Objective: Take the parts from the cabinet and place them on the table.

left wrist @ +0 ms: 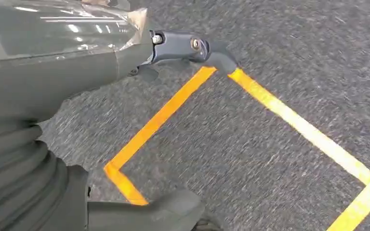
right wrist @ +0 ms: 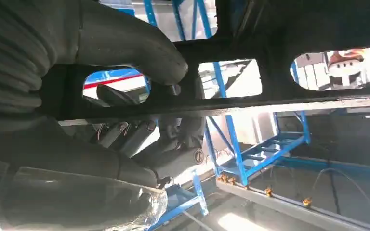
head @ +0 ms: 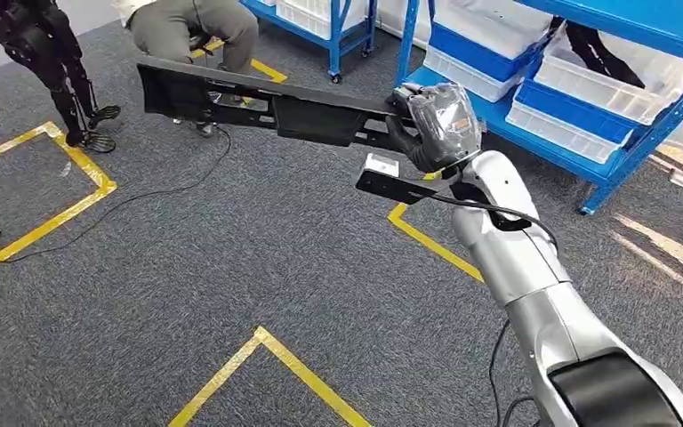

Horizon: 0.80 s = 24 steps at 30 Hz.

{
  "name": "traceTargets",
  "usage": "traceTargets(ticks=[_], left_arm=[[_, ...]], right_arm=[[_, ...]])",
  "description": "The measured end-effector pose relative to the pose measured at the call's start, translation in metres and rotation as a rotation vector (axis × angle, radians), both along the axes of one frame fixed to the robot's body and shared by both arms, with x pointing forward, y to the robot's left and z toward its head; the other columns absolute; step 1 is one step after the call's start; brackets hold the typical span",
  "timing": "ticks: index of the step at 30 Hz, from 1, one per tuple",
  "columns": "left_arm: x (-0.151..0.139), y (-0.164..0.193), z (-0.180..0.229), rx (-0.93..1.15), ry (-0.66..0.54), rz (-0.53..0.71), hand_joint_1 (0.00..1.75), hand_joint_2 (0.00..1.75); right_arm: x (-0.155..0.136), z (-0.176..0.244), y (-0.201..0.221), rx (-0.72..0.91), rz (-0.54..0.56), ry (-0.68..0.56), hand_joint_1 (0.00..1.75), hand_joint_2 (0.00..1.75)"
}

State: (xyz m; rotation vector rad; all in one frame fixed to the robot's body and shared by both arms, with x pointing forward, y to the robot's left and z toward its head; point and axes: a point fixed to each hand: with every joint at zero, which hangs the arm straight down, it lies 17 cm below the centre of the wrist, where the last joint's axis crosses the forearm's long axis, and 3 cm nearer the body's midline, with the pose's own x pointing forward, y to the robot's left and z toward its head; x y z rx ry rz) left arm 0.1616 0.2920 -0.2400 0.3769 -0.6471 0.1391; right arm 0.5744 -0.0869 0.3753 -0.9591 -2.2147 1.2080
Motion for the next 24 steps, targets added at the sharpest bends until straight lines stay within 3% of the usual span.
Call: traceTargets(ticks=[24], left_arm=[[-0.002, 0.002, -0.001, 0.004, 0.013, 0.017, 0.0, 1.75]], right_arm=[[0.0, 0.0, 0.007, -0.004, 0.012, 0.002, 1.75, 1.75]])
